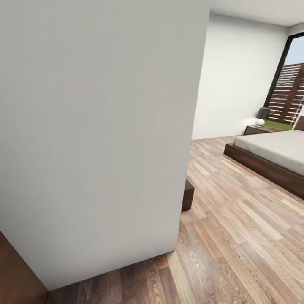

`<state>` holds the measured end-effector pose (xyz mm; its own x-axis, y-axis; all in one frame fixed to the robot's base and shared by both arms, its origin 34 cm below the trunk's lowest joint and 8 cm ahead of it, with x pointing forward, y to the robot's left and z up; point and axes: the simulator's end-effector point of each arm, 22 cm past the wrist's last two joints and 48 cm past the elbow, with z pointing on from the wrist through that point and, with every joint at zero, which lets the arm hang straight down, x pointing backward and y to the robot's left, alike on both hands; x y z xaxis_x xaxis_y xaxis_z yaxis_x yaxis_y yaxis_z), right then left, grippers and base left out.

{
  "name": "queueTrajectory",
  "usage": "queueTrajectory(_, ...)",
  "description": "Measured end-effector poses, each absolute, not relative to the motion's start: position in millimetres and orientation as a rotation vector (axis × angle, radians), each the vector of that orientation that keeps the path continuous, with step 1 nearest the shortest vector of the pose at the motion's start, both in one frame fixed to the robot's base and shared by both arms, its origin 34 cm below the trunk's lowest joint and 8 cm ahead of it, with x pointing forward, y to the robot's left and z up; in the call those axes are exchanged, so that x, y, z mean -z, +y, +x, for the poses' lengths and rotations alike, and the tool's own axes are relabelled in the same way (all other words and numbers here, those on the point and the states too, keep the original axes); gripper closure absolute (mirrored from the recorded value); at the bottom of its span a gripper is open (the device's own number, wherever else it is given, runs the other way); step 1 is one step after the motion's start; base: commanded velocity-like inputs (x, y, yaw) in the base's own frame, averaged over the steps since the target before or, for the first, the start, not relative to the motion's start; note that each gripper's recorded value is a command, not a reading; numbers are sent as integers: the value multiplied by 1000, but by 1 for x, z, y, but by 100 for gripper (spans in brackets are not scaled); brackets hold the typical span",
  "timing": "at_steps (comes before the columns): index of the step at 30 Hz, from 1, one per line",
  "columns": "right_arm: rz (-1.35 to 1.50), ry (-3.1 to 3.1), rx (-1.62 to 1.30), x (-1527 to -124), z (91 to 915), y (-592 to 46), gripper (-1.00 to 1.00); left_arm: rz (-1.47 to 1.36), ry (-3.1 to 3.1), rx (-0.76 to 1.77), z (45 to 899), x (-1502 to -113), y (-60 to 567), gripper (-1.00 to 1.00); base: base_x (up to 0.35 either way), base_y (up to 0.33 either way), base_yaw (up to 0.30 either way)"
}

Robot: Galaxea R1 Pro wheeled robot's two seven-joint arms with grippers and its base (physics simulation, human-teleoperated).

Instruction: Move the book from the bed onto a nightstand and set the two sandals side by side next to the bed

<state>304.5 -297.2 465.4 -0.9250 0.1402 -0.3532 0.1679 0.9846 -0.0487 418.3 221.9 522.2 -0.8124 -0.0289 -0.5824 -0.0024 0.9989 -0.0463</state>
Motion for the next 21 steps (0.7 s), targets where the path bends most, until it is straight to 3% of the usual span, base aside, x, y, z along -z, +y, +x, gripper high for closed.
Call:
queueTrajectory(8, 223, 2775, 110, -465, 305, -297, -100, -22, 2519, 58, 418, -522, 222, -100, 0, 0, -263)
queueTrajectory(21, 223, 2775, 110, -465, 304, -297, -100, -22, 2519, 57, 418, -522, 222, -100, 0, 0, -134)
